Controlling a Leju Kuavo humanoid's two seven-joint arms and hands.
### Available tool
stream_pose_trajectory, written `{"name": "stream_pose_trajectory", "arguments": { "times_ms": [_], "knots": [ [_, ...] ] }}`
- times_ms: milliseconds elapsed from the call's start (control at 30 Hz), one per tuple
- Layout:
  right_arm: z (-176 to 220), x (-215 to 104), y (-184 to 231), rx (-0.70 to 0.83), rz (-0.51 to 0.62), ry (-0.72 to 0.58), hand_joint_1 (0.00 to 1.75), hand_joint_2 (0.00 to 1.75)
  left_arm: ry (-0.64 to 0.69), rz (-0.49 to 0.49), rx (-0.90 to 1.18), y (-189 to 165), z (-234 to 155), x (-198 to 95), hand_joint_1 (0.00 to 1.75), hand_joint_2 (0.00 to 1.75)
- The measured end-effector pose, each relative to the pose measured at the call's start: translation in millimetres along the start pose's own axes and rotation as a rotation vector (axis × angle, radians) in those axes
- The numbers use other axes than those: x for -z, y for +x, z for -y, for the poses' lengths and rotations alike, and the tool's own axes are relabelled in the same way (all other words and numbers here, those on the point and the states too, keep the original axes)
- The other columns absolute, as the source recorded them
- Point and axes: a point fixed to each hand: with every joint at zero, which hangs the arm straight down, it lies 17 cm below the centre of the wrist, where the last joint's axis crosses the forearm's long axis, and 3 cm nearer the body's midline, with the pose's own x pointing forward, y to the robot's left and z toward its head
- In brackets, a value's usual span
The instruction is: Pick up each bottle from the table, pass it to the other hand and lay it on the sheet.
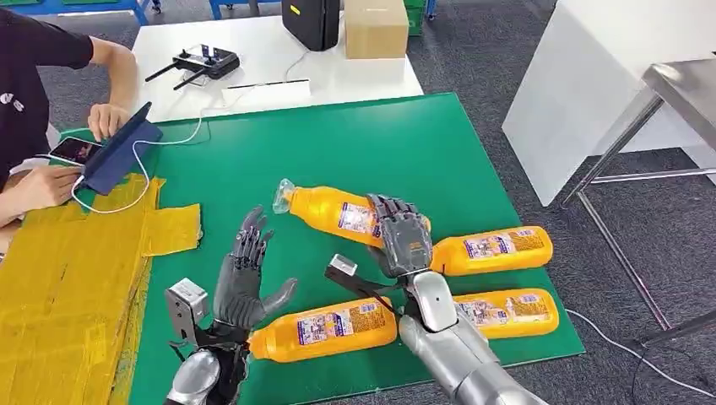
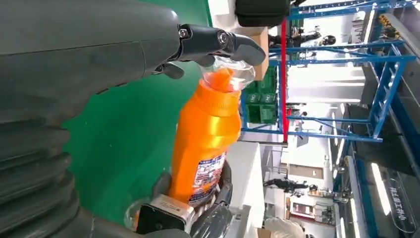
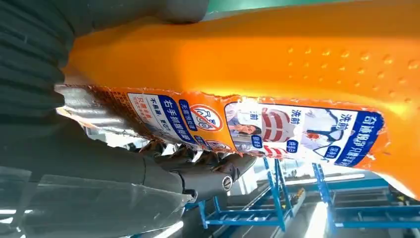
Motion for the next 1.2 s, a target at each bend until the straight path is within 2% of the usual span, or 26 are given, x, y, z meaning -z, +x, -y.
{"name": "stream_pose_trajectory", "arguments": {
  "times_ms": [300,367,567,667,733,800,867,900,933,967,1033,1100,1200],
  "knots": [
    [7,1,-5,0.02,-0.016,-0.02,1.75,1.75,0.001,0.001,0.0,0,0,0,0.0,1.75],
    [12,-1,-7,0.093,-0.025,-0.04,1.75,1.75,0.011,0.002,0.004,1,-2,-1,0.0,1.75],
    [63,-7,-9,0.466,-0.043,-0.23,1.75,1.75,0.032,0.002,0.009,1,-6,-6,0.0,1.75],
    [77,-10,-10,0.66,-0.064,-0.278,1.75,1.75,0.037,0.005,0.01,1,-7,-5,0.0,1.75],
    [61,-13,1,0.93,-0.079,-0.194,1.75,1.75,0.035,0.015,-0.022,5,-8,-2,0.0,1.75],
    [44,-19,36,1.42,-0.037,-0.027,1.75,1.75,0.027,0.028,-0.054,8,-9,4,0.0,1.75],
    [63,-32,83,1.814,0.168,0.118,1.75,1.75,0.017,0.036,-0.058,9,-10,11,0.0,1.75],
    [74,-37,97,1.895,0.257,0.166,1.75,1.75,0.013,0.039,-0.058,9,-9,12,0.0,1.75],
    [77,-43,111,1.899,0.324,0.225,1.75,1.75,0.01,0.04,-0.058,10,-9,14,0.0,1.75],
    [74,-46,118,1.858,0.341,0.26,1.75,1.75,0.006,0.041,-0.06,10,-8,15,0.0,1.75],
    [59,-42,117,1.761,0.272,0.239,1.75,1.75,-0.001,0.041,-0.06,9,-6,18,0.0,1.75],
    [53,-39,115,1.727,0.231,0.216,1.75,1.75,-0.005,0.042,-0.059,9,-5,19,0.0,1.75],
    [46,-40,122,1.708,0.223,0.237,1.75,1.75,-0.011,0.039,-0.06,7,-4,20,0.0,1.75]
  ]
}}
